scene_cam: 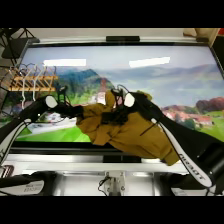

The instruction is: Fold the shirts.

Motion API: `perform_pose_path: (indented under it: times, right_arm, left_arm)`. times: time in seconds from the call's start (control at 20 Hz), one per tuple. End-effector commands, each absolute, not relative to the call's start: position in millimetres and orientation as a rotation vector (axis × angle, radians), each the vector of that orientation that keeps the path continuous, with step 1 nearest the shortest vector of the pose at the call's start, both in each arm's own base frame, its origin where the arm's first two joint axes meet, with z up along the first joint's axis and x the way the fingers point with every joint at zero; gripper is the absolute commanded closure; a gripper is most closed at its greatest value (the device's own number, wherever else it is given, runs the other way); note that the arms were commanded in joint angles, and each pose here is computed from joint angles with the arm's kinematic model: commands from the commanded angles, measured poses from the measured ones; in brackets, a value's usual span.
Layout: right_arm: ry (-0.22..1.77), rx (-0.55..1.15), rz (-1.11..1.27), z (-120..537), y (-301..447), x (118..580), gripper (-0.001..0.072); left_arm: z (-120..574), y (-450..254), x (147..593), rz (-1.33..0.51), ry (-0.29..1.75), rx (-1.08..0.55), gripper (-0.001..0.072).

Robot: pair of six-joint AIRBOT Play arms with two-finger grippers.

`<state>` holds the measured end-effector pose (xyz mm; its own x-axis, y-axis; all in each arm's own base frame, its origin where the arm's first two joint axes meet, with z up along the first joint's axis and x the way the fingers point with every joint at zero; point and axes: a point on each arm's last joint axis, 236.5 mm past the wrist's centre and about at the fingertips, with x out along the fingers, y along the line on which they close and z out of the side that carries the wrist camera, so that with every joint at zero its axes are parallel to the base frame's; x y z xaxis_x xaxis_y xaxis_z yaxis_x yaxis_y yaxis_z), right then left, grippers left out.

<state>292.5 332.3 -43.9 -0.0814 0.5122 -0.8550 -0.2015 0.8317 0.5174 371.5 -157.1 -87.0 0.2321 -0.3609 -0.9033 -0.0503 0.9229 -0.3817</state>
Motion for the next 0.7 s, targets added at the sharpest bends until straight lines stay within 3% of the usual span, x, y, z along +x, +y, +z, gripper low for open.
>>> perform_pose_path:
  times: [0.0, 0.15, 0.3, 0.4, 0.65]
  right_arm:
    - [1.573, 0.347, 0.61, -57, 349, 294, 0.0023]
    - [1.563, 0.416, 0.602, -61, 359, 300, 0.0035]
    - [1.579, 0.463, 0.607, -64, 366, 300, 0.0334]
    - [1.568, 0.445, 0.631, -63, 366, 300, 0.0641]
    - [1.441, 0.342, 0.792, -16, 365, 314, 0.066]
  left_arm:
    - [-89, -163, 379, -0.223, 1.3, -0.374, 0.0656]
    - [-79, -163, 390, -0.225, 1.267, -0.379, 0.0656]
    - [-70, -165, 398, -0.236, 1.244, -0.378, 0.0656]
    - [-68, -166, 397, -0.241, 1.25, -0.377, 0.0656]
    - [-51, -157, 401, -0.273, 1.236, -0.344, 0.0657]
